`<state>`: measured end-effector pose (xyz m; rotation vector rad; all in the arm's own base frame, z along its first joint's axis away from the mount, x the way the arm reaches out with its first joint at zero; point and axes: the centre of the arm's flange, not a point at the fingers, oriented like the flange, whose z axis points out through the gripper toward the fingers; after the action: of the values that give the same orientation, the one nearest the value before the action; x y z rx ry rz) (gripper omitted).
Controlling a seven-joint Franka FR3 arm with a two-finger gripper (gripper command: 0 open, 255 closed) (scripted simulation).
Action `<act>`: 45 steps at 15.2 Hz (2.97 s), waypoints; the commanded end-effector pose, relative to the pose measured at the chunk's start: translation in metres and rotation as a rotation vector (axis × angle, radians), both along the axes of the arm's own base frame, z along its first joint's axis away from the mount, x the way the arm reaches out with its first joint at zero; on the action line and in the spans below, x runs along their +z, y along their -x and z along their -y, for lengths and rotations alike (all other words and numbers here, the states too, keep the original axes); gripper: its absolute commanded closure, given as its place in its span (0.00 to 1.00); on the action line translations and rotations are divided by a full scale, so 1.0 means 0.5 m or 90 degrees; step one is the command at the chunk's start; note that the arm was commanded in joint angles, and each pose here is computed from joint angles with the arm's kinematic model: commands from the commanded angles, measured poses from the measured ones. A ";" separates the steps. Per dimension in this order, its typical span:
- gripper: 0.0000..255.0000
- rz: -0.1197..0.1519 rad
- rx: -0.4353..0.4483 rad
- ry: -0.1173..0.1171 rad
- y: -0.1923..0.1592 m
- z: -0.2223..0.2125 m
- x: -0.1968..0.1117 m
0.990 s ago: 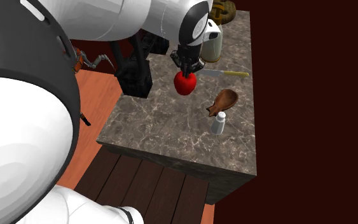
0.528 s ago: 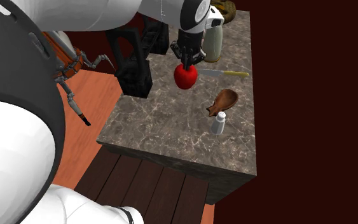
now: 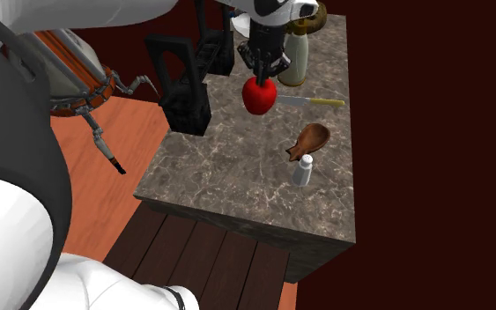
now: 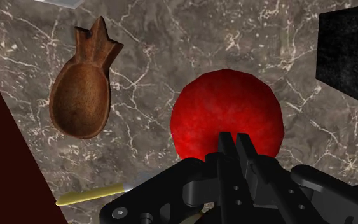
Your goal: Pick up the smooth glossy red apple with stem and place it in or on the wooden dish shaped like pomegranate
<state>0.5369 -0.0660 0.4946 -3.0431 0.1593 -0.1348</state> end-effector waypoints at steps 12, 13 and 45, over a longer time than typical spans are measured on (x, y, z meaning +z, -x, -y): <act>1.00 0.000 0.000 0.000 0.015 0.316 0.133; 1.00 0.000 0.000 0.000 0.015 0.316 0.123; 1.00 0.000 0.000 0.000 0.015 0.316 -0.143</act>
<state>0.5293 -0.2238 0.4232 -3.0431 0.1591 -0.1341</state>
